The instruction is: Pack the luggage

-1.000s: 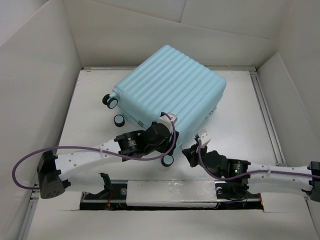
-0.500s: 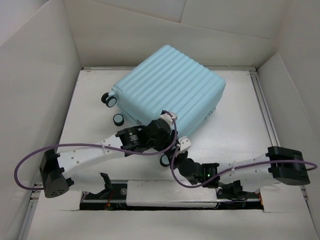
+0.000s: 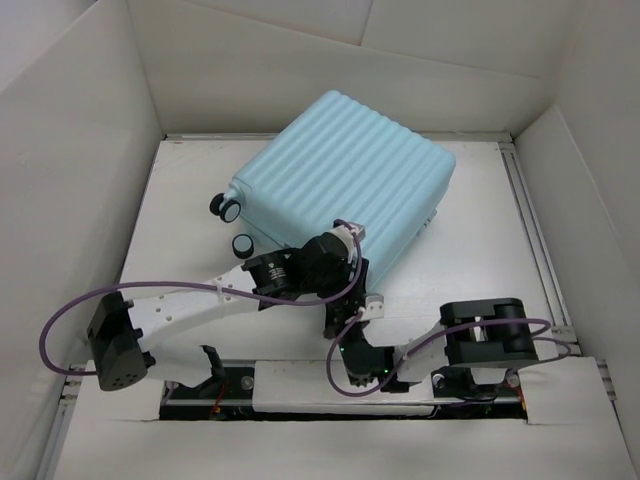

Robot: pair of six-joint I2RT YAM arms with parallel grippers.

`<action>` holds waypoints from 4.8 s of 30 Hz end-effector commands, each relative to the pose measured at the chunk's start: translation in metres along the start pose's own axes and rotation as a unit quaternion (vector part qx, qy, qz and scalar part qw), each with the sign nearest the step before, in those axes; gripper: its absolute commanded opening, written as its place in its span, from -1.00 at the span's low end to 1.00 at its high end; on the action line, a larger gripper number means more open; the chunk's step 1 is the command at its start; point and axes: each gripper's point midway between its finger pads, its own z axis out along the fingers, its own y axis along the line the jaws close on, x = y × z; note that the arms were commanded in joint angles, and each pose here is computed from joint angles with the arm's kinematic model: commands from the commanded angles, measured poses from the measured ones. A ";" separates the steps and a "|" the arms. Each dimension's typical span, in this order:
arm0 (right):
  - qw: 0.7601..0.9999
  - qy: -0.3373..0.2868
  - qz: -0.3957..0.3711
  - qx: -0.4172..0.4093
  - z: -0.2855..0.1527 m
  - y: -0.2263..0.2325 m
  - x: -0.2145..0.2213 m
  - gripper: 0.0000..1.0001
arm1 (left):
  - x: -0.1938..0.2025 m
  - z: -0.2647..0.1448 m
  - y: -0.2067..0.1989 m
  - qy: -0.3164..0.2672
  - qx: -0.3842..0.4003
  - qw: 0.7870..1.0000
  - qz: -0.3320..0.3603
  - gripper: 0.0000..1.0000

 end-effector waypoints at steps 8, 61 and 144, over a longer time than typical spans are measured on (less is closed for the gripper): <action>0.994 0.036 0.036 -0.099 -0.054 0.045 -0.034 0.23 | -0.133 -0.050 -0.140 -0.205 0.266 0.941 -0.037 -1.00; 0.987 0.141 -0.034 -0.066 -0.080 -0.080 -0.165 0.43 | -0.110 -0.110 0.231 -0.238 -0.296 0.916 -0.131 0.99; 0.961 0.200 -0.069 -0.177 0.198 -0.156 -0.234 0.16 | -0.049 -0.088 0.105 -0.312 0.111 0.933 -0.141 -1.00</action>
